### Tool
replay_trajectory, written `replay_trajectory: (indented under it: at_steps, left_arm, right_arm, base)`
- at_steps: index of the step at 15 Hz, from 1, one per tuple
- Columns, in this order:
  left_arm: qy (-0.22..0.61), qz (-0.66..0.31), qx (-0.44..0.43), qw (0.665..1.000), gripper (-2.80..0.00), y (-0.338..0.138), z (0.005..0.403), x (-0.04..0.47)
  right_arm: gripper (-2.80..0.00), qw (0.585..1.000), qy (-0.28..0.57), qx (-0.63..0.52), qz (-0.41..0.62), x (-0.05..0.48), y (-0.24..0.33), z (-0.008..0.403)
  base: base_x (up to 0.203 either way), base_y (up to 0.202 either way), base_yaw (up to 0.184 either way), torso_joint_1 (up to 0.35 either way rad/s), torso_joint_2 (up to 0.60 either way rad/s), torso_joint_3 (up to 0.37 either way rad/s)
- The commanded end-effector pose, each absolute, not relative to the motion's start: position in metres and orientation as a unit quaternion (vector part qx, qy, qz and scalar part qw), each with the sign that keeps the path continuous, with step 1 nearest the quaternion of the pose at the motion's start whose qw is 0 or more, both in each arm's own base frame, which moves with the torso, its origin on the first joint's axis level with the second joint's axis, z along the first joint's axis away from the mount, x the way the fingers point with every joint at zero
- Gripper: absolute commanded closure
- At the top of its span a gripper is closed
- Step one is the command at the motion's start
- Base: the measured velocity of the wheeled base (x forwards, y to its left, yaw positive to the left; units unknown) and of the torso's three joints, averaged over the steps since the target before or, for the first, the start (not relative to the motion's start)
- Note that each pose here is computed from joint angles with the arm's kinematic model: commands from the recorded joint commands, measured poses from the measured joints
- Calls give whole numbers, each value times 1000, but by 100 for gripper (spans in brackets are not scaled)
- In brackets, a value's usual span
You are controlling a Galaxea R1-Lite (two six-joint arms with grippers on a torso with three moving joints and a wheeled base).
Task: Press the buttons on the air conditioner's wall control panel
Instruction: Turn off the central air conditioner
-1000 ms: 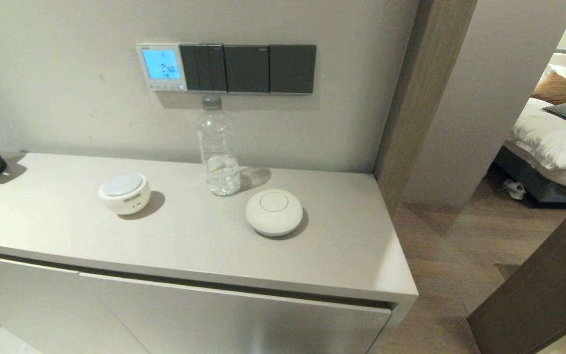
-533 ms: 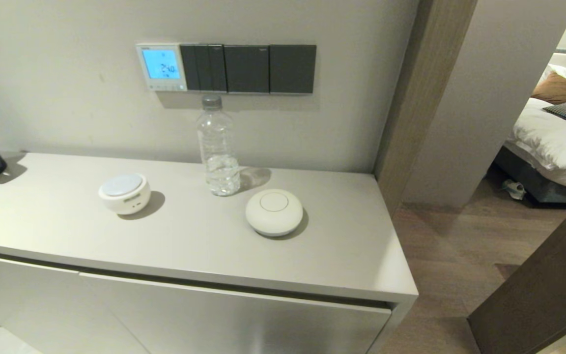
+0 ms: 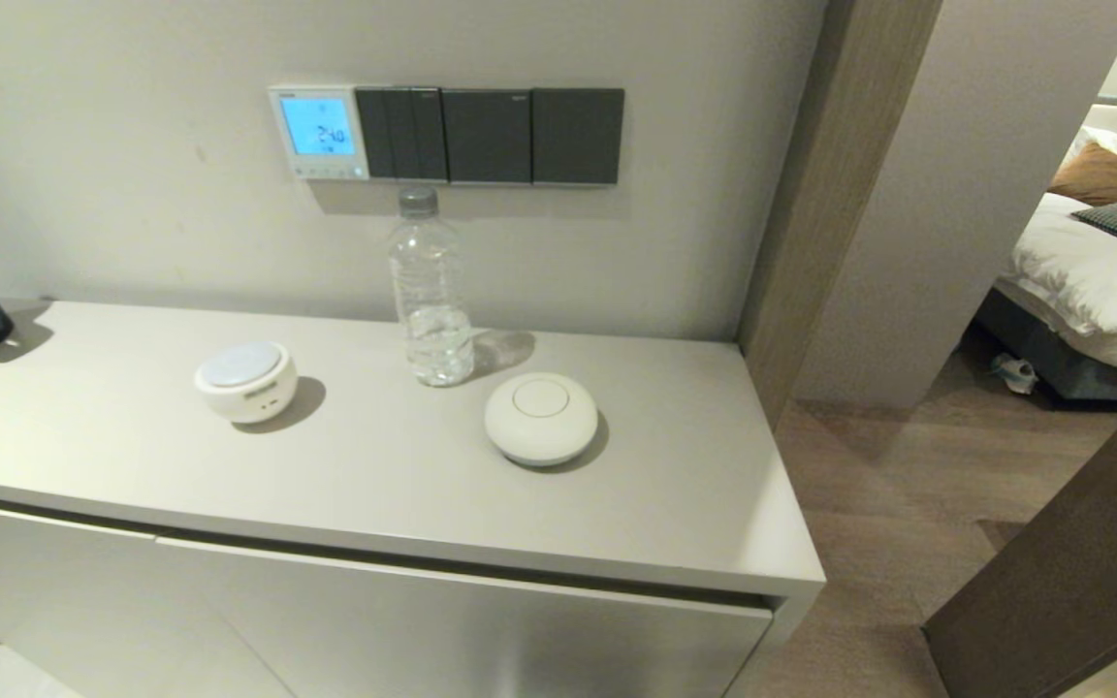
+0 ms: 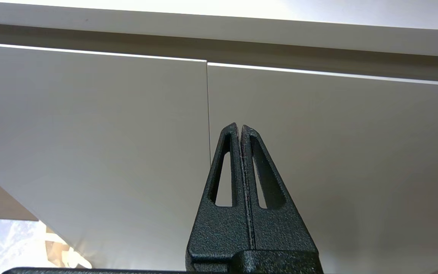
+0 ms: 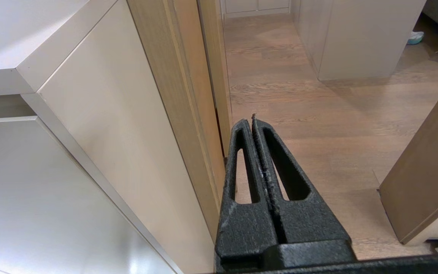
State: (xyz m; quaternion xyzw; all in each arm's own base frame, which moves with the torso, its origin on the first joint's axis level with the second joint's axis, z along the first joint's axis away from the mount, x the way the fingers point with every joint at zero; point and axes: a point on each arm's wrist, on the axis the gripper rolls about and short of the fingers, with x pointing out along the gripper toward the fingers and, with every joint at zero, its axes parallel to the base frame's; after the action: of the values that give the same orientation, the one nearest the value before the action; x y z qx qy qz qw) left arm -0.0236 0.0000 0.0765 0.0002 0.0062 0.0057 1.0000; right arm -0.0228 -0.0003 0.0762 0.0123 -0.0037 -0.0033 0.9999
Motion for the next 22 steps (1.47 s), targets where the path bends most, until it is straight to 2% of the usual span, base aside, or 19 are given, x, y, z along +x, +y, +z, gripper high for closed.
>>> replay_trajectory:
  at_steps: [1,15,19,22]
  left_arm:
    - [7,6,0,1000,0,0,77,-24]
    - [2,9,8,1000,0,0,83,-25]
    - [-34,11,6,999,0,0,145,-24]
    - [-80,21,8,997,0,0,201,2]
  right_arm:
    - [0,1000,-2,12,-3,-23,0,75]
    - [0,1000,-2,12,-3,-23,0,75]
    - [0,1000,-2,12,-3,-23,0,75]
    - [0,1000,-2,12,-3,-23,0,75]
  base:
    - [0,0,0,0,0,0]
    - [0,0,0,0,0,0]
    - [0,0,0,0,0,0]
    - [0,0,0,0,0,0]
